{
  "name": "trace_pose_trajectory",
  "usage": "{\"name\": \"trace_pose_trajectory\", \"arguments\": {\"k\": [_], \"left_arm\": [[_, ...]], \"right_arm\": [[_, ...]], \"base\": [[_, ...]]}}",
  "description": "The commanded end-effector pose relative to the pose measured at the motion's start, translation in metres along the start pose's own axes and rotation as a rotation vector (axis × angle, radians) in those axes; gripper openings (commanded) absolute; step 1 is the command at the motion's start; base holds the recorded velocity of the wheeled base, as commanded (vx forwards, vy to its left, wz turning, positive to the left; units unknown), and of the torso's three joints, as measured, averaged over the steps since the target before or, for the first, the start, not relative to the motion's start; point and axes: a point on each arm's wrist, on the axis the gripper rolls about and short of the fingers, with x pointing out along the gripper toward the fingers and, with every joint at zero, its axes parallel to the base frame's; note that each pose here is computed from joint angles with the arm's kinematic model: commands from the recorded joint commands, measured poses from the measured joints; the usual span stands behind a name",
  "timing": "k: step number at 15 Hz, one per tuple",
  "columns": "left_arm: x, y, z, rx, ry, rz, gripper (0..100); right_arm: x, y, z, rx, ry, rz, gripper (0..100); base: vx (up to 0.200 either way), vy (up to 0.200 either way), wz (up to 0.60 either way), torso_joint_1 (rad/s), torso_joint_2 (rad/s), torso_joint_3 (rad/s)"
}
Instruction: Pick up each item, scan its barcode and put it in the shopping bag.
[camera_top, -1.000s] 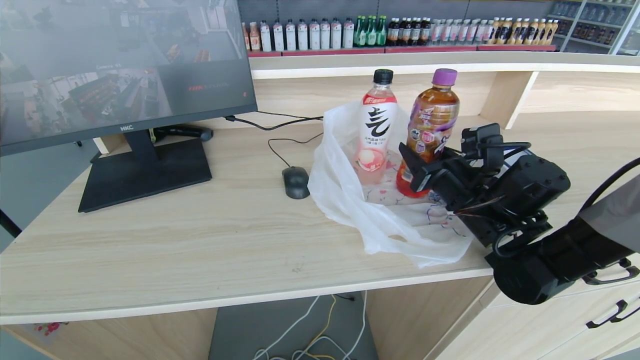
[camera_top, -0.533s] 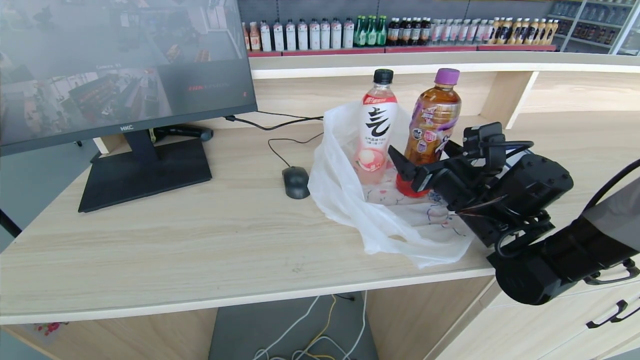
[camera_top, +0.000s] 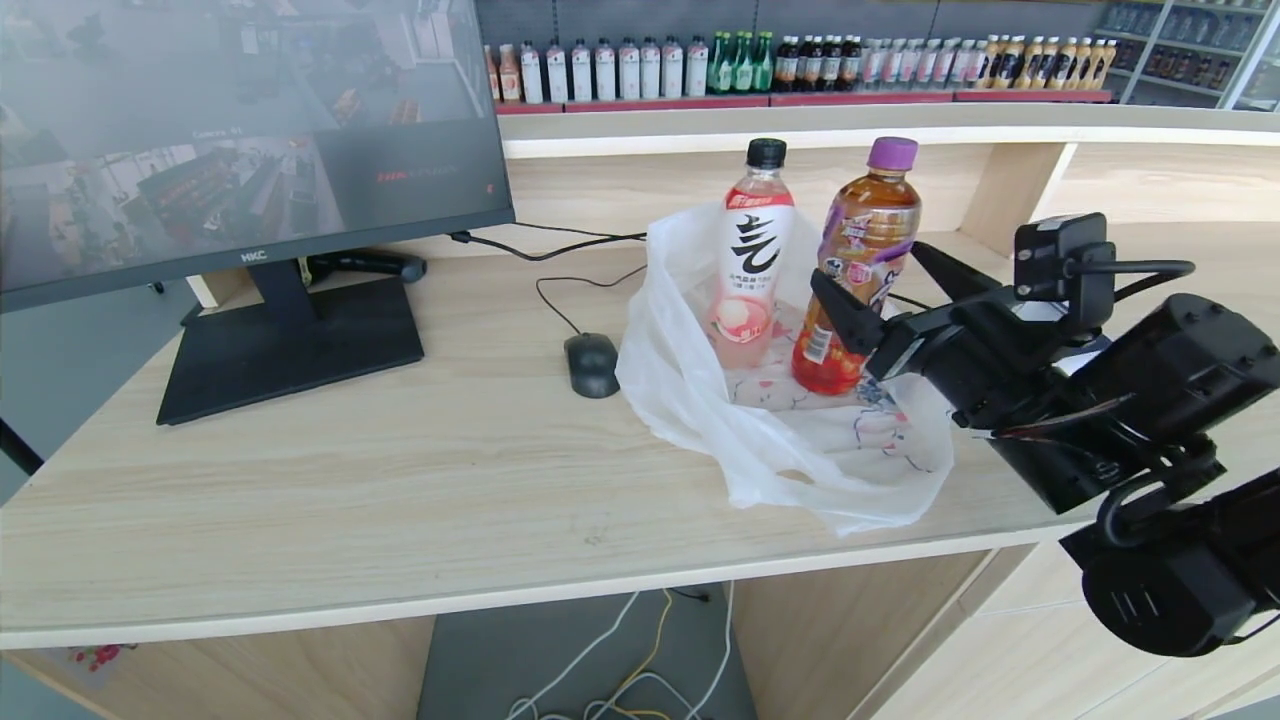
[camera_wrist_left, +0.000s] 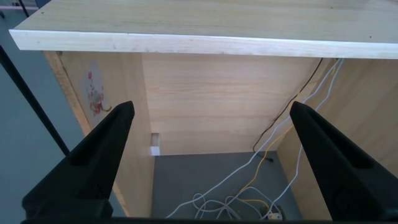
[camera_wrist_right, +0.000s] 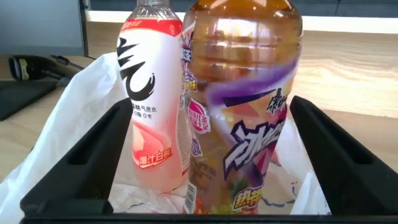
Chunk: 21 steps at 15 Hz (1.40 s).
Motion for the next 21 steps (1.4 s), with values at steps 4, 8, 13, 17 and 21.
{"name": "trace_pose_trajectory", "arguments": {"k": [4,8,13,17,21], "left_arm": [[0.000,0.000,0.000,0.000,-0.001,0.001,100],[0.000,0.000,0.000,0.000,-0.001,0.001,100],[0.000,0.000,0.000,0.000,-0.001,0.001,100],[0.000,0.000,0.000,0.000,-0.001,0.001,100],[0.000,0.000,0.000,0.000,-0.001,0.001,100]], "right_arm": [[-0.076,-0.004,0.050,-0.007,-0.023,-0.008,100],[-0.161,-0.004,0.050,-0.015,0.082,-0.026,100],[-0.215,-0.002,0.056,-0.024,0.223,-0.056,100],[-0.298,0.006,0.033,-0.025,0.558,-0.004,100],[-0.341,0.009,0.018,-0.022,0.609,0.004,100]], "base": [[0.000,0.000,0.00,0.000,0.00,0.000],[0.000,0.000,0.00,0.000,0.00,0.000],[0.000,0.000,0.00,0.000,0.00,0.000],[0.000,0.000,0.00,0.000,0.00,0.000],[0.000,0.000,0.00,0.000,0.00,0.000]]}}
